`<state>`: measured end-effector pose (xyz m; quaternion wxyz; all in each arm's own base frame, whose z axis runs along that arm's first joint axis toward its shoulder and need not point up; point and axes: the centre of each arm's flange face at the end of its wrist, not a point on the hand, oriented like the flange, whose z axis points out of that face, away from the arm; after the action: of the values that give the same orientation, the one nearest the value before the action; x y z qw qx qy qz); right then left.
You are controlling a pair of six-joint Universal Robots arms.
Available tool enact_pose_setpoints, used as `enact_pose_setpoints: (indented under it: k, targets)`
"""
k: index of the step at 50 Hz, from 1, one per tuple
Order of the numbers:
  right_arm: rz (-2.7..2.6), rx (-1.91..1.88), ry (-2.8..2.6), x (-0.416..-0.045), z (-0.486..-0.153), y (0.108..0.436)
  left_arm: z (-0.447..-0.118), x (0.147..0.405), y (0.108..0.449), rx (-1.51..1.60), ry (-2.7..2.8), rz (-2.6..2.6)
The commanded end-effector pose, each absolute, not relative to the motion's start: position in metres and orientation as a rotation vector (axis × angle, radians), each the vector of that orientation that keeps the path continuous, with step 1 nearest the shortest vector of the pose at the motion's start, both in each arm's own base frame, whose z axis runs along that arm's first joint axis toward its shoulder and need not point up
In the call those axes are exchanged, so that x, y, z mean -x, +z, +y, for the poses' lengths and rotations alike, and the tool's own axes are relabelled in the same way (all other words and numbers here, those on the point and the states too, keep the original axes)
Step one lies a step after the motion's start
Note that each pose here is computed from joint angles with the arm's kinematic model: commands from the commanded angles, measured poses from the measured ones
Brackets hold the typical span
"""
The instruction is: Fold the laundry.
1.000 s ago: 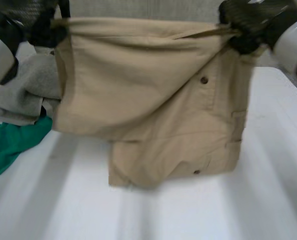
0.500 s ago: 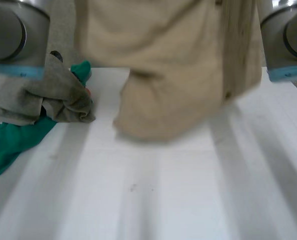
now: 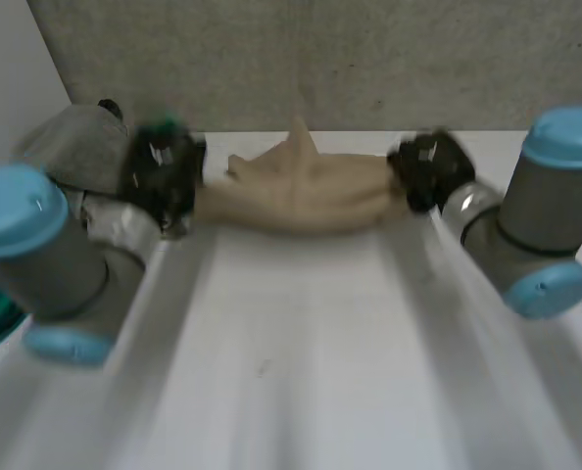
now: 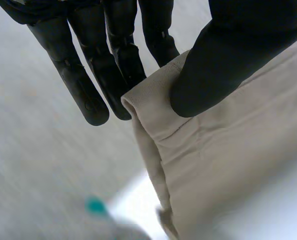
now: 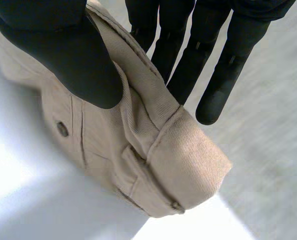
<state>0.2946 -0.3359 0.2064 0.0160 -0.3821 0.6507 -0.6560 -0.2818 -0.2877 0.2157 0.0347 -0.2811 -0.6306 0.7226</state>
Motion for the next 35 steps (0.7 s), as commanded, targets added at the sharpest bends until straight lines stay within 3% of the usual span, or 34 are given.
enact_pose_setpoints:
  k: [1, 11, 17, 26, 31, 35]
  targets:
    - [2.239, 1.503, -1.673, -0.277, -0.296, 0.160, -0.205, 0.279, 0.173, 1.284, 1.920, -2.121]
    - [2.354, 1.778, -1.095, -0.239, -0.204, 0.181, -0.118, 0.248, 0.174, 1.669, 1.458, -2.291]
    - [2.275, 1.979, -1.071, -0.226, -0.176, 0.187, -0.082, 0.245, 0.176, 1.823, 1.223, -2.266]
    - [2.256, 1.972, -1.188, -0.228, -0.182, 0.182, -0.129, 0.276, 0.209, 1.628, 1.669, -2.122]
    - [2.245, 1.933, -1.282, -0.232, -0.188, 0.182, -0.176, 0.298, 0.230, 1.431, 2.013, -1.965]
    - [2.255, 1.885, -1.323, -0.233, -0.192, 0.182, -0.218, 0.304, 0.223, 1.369, 2.093, -1.955]
